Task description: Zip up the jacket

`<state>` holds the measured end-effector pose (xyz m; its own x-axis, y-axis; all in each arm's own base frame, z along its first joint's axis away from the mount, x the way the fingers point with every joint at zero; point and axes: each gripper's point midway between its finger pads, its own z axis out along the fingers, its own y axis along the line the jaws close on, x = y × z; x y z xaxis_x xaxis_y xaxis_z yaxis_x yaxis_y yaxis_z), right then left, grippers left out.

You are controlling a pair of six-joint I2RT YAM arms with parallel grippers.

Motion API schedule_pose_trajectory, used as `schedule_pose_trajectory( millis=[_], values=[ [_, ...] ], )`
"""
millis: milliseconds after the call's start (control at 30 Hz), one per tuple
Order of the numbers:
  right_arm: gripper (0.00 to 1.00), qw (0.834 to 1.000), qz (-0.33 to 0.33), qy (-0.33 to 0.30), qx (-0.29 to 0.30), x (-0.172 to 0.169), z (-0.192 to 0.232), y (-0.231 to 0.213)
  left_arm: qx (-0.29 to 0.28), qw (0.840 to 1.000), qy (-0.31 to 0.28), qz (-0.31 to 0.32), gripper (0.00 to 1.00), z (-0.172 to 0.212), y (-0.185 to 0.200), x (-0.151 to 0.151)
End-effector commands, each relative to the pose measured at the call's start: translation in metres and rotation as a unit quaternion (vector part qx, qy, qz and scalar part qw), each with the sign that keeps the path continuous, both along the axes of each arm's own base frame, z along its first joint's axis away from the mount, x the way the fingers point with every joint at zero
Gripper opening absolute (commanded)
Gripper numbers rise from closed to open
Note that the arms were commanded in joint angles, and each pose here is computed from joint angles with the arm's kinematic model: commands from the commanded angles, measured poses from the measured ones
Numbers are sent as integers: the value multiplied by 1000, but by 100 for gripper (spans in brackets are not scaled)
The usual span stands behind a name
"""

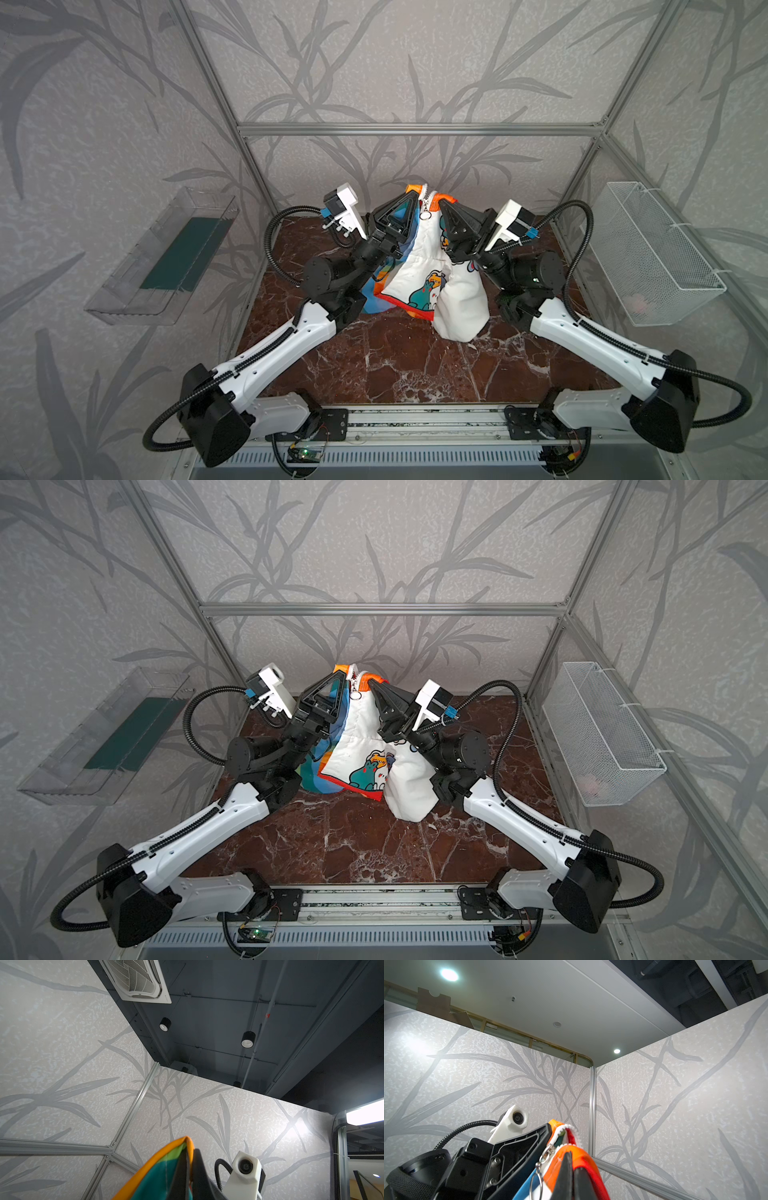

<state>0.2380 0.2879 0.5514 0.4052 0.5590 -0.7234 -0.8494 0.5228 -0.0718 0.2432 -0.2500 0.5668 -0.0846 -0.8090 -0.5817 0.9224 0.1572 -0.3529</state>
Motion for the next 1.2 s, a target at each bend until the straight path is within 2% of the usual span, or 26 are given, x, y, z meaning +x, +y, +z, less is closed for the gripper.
schedule_pose_trajectory(
  millis=[0,1167],
  values=[
    [0,999,8,-30,29,-17,19,-12,-37,999,-39,-6,0,27,13,-18],
    [0,999,10,-34,38,-19,23,-14,-36,999,-37,-8,0,25,10,-17]
  ],
)
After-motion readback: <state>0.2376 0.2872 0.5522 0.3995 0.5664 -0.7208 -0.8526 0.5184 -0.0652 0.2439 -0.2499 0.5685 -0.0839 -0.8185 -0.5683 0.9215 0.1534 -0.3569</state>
